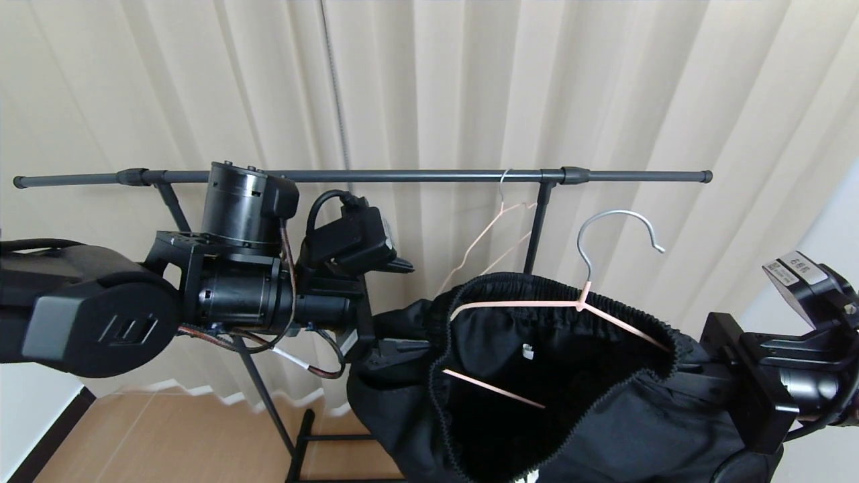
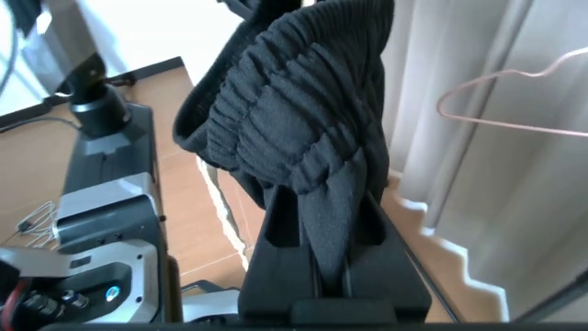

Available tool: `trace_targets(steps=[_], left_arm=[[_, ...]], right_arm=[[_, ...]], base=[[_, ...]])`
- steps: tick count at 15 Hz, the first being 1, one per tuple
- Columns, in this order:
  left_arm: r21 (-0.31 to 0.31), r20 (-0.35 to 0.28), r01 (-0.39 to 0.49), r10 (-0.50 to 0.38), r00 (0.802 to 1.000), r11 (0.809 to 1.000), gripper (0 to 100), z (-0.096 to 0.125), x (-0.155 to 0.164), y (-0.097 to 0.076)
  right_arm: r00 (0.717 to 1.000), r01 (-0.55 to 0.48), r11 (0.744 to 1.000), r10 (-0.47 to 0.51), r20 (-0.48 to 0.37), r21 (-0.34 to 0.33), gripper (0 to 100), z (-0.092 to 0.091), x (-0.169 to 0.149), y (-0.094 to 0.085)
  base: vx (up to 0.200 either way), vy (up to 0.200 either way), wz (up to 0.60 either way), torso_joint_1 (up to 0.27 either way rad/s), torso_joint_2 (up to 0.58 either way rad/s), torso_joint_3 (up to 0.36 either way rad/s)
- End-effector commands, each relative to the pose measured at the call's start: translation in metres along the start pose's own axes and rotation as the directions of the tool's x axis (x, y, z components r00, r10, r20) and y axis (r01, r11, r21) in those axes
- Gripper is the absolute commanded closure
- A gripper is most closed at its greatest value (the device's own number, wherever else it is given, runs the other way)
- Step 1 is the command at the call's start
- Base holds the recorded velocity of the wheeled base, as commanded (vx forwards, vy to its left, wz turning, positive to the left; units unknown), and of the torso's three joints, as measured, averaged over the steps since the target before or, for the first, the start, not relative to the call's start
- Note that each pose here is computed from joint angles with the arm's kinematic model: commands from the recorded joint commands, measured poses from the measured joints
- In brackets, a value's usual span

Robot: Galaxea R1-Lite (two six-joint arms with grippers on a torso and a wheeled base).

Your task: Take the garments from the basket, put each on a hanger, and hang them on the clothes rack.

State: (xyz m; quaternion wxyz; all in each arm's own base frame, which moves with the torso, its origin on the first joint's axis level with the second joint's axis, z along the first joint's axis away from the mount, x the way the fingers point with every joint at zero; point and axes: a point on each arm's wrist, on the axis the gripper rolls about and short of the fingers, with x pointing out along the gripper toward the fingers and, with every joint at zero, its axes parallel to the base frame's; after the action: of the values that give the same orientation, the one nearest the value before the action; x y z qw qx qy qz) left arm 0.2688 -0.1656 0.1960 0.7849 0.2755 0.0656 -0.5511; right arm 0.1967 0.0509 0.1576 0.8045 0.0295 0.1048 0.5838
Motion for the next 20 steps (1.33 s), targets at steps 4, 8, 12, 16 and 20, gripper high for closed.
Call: trace_targets(steps=[4, 8, 12, 16, 20], left_arm=[[0.005, 0.019, 0.032, -0.032, 0.999, 0.999, 0, 0.002, 0.012, 0.003], [0.006, 0.019, 0.074, -0.074, 0.997, 0.997, 0, 0.003, 0.027, -0.003], [-0.027, 0.036, 0.100, -0.099, 0.994, 0.995, 0, 0.010, 0.036, -0.007], [-0.042, 0.029, 0.119, -0.118, 0.993, 0.992, 0, 0.008, 0.041, -0.011], [-0.051, 0.017, 0.126, -0.125, 0.992, 0.991, 100, 0.003, 0.049, -0.010]], right_arm=[[0.999, -0.052, 0.998, 0.053, 0.005, -0.017, 100, 0.006, 0.008, -0.011], [0.998, -0.061, 0.997, 0.062, 0.020, -0.048, 100, 0.005, 0.010, -0.013], [0.995, -0.095, 0.993, 0.097, 0.022, -0.063, 100, 0.007, 0.011, -0.007], [0.994, -0.105, 0.992, 0.107, 0.023, -0.070, 100, 0.008, 0.011, -0.003], [0.992, -0.118, 0.990, 0.121, 0.027, -0.082, 100, 0.009, 0.010, 0.002]], base=[[0.000, 0.000, 0.00, 0.000, 0.00, 0.000], [0.000, 0.000, 0.00, 0.000, 0.00, 0.000], [0.000, 0.000, 0.00, 0.000, 0.00, 0.000], [0.000, 0.000, 0.00, 0.000, 0.00, 0.000], [0.000, 0.000, 0.00, 0.000, 0.00, 0.000]])
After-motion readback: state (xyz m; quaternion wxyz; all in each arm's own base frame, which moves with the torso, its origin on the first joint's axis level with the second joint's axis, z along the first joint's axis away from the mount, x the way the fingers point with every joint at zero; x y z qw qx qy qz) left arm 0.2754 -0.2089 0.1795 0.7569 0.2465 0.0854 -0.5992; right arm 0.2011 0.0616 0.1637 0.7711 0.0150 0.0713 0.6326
